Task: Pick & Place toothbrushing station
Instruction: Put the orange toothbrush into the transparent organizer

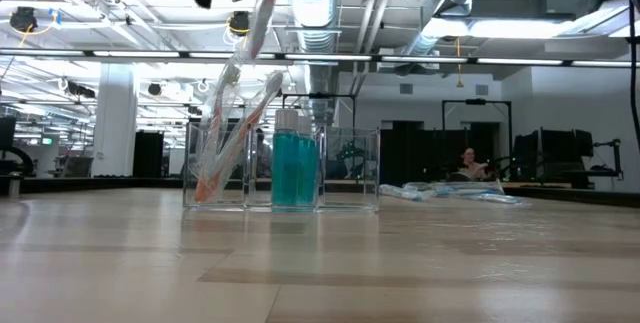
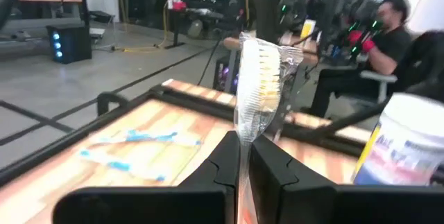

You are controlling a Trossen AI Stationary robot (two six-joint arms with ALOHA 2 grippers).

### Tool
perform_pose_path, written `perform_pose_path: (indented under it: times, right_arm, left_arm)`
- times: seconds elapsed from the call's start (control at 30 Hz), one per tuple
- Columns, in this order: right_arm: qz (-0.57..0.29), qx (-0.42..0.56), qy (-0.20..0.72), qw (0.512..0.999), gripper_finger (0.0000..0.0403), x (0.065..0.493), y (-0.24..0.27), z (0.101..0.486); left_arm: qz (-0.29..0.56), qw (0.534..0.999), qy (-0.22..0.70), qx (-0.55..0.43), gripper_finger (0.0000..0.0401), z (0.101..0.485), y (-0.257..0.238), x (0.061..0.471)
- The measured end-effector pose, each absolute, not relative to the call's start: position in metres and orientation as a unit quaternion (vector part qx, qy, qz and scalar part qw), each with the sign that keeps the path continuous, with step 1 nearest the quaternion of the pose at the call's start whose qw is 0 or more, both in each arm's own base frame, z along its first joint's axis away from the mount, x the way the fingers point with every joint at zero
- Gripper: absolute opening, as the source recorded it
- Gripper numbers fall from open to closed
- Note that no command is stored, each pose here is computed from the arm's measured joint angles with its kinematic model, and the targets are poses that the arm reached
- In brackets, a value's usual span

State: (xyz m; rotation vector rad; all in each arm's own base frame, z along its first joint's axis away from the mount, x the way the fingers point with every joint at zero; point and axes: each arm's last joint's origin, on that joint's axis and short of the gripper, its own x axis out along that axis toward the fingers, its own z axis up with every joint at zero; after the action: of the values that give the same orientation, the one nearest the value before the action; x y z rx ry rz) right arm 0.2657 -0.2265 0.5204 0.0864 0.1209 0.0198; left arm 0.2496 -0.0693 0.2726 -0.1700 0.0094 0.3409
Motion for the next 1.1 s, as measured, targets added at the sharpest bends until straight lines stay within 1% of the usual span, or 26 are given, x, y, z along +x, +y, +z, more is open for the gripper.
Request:
perform_pose_path:
  times: [0.17,0.27,0.53,0.83,1.1]
  right_arm:
    - [0.012,0.032,0.054,0.998,0.0144,0.272,-0.22,0.522]
    - [0.018,0.029,0.052,0.998,0.0143,0.275,-0.216,0.523]
    - [0.04,0.005,0.052,0.998,0.0138,0.284,-0.204,0.523]
    - [0.056,-0.012,0.052,0.997,0.0135,0.29,-0.195,0.523]
    - [0.061,-0.023,0.052,0.997,0.0134,0.292,-0.193,0.522]
  left_arm:
    - [0.184,0.98,0.028,-0.067,0.0006,0.247,-0.073,0.24]
    - [0.184,0.98,0.024,-0.076,0.0006,0.234,-0.071,0.234]
    - [0.189,0.98,0.023,-0.061,0.0006,0.204,-0.065,0.218]
    - [0.179,0.981,0.036,-0.06,0.0006,0.185,-0.061,0.207]
    - [0.17,0.983,0.035,-0.064,0.0006,0.181,-0.061,0.206]
